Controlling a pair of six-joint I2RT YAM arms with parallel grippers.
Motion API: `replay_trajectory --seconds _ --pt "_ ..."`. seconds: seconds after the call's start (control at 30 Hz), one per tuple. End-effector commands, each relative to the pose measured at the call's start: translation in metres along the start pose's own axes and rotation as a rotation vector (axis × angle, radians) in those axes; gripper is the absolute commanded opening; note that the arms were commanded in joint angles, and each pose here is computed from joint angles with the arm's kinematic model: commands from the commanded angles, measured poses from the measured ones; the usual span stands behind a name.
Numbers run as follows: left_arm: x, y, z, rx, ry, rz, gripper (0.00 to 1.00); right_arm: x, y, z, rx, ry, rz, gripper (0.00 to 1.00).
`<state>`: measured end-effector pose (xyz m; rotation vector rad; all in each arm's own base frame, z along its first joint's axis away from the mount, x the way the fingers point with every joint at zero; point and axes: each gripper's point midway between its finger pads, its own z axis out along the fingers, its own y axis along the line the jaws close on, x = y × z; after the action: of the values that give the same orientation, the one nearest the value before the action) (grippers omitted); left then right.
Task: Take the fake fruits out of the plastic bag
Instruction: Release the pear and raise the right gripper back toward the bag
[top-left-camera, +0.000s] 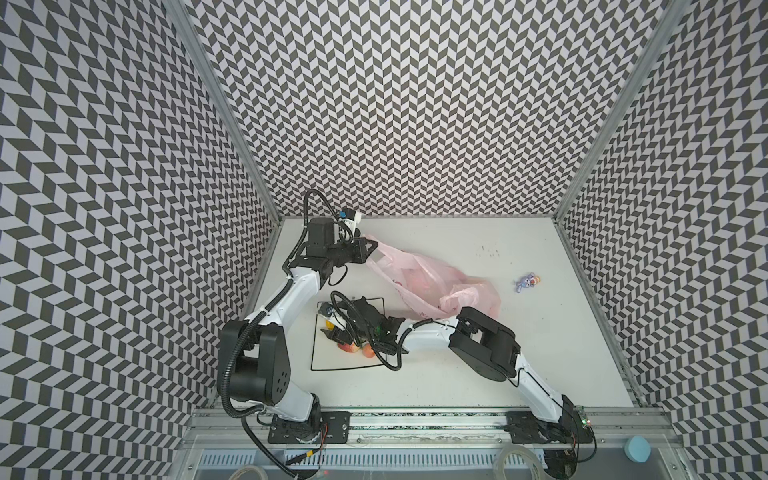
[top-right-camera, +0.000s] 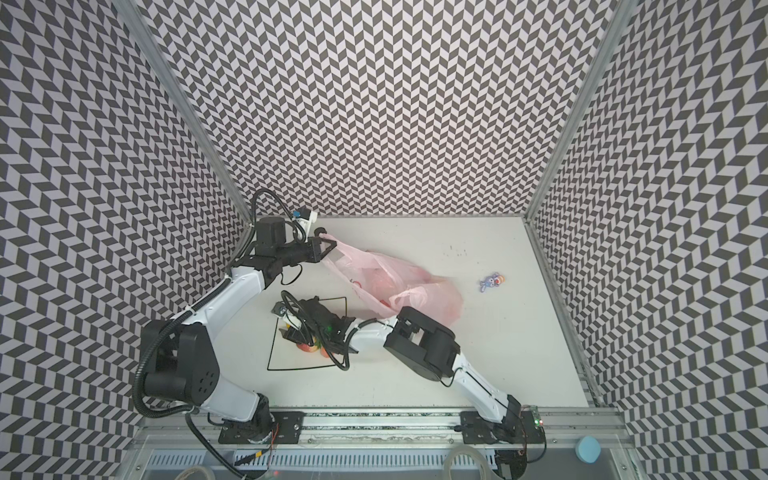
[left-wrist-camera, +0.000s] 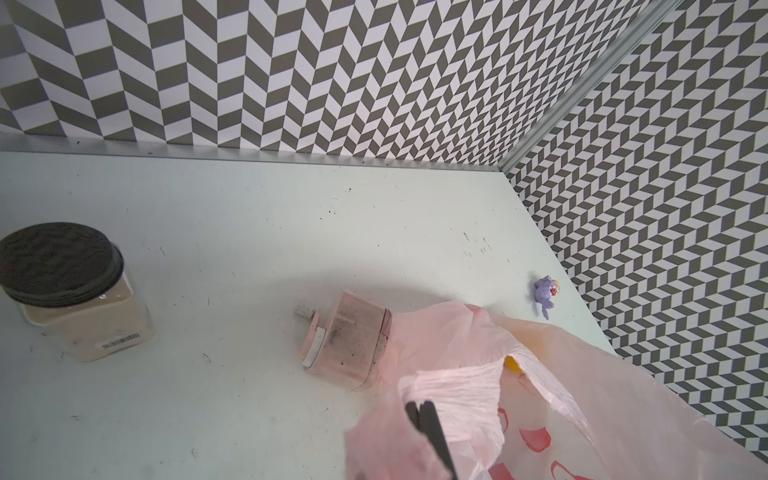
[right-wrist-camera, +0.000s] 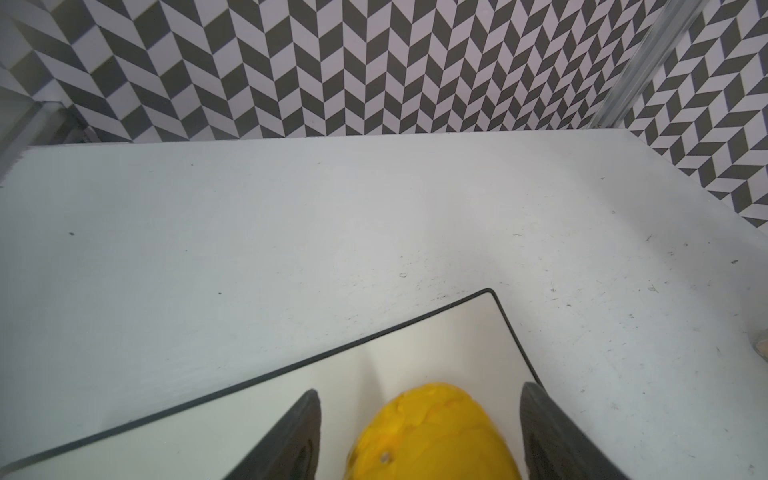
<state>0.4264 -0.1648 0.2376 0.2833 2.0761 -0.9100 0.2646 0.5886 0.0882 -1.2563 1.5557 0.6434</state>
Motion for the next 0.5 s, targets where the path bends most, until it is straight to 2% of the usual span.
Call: replay_trajectory --seconds 0.0,0.3,0.47 --pt "-0.021 -0.009 -0.015 -0.003 -0.038 0.032 0.00 -0.068 0.001 -0.032 -0.026 -0.182 -0.006 0.73" --pt "-0.014 -0.008 -0.014 0.002 -0.012 0.007 0.00 -0.101 0.034 -0.099 -0.100 -0.269 -0.094 0.71" --pt "-0.010 -0.008 -0.017 -0.002 -0.019 0.008 0.00 -0.101 0.047 -0.158 -0.129 -0.248 -0.065 0.66"
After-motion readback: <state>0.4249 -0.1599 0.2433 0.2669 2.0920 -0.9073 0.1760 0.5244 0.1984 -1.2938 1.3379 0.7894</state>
